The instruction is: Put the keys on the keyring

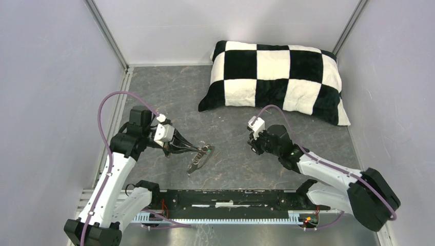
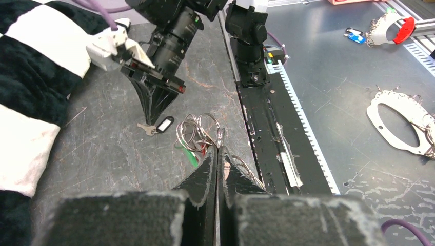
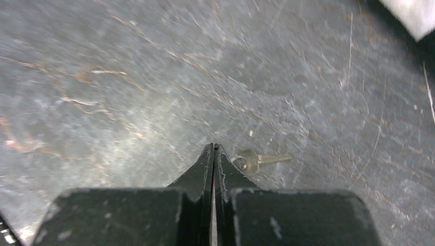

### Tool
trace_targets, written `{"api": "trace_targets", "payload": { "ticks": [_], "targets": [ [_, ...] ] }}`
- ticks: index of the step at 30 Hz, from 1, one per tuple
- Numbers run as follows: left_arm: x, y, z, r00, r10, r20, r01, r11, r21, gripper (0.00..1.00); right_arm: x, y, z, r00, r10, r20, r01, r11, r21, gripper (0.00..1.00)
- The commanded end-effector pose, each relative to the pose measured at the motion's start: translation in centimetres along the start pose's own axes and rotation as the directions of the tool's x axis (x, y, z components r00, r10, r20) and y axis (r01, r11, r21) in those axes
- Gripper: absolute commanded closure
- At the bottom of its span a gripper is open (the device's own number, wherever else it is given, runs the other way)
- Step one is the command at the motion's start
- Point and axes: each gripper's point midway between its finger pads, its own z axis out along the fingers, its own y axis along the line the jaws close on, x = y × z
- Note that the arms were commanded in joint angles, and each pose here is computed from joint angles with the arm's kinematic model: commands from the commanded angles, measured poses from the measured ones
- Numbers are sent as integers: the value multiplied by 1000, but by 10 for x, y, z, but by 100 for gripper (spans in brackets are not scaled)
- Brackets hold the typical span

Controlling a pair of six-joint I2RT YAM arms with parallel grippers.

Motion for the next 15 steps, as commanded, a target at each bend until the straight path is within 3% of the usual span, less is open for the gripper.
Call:
{"api": "trace_targets", "payload": {
  "ticks": [1, 4, 7, 10, 15],
  "targets": [
    [-10, -3, -1, 999, 28, 19, -28, 1000, 3, 98, -47, 22, -19, 988, -19, 156, 39, 991, -125, 99],
    [-11, -4, -1, 999, 25, 20, -25, 1000, 4, 98, -39, 7, -27, 990, -15, 138, 20, 999, -36, 97],
    [-12, -5, -1, 999, 33, 21, -33, 999, 4, 98, -14, -14, -23, 999, 3, 34, -6, 996, 87, 62],
    [-13, -5, -1, 999, 30, 21, -30, 1000, 3, 98, 6, -19, -13, 998, 26, -53, -20, 993, 112, 46],
    [-13, -7, -2, 999, 29, 18, -29, 1000, -1, 98, 29, -17, 1, 991, 50, -122, -36, 993, 113, 40]
  ]
}}
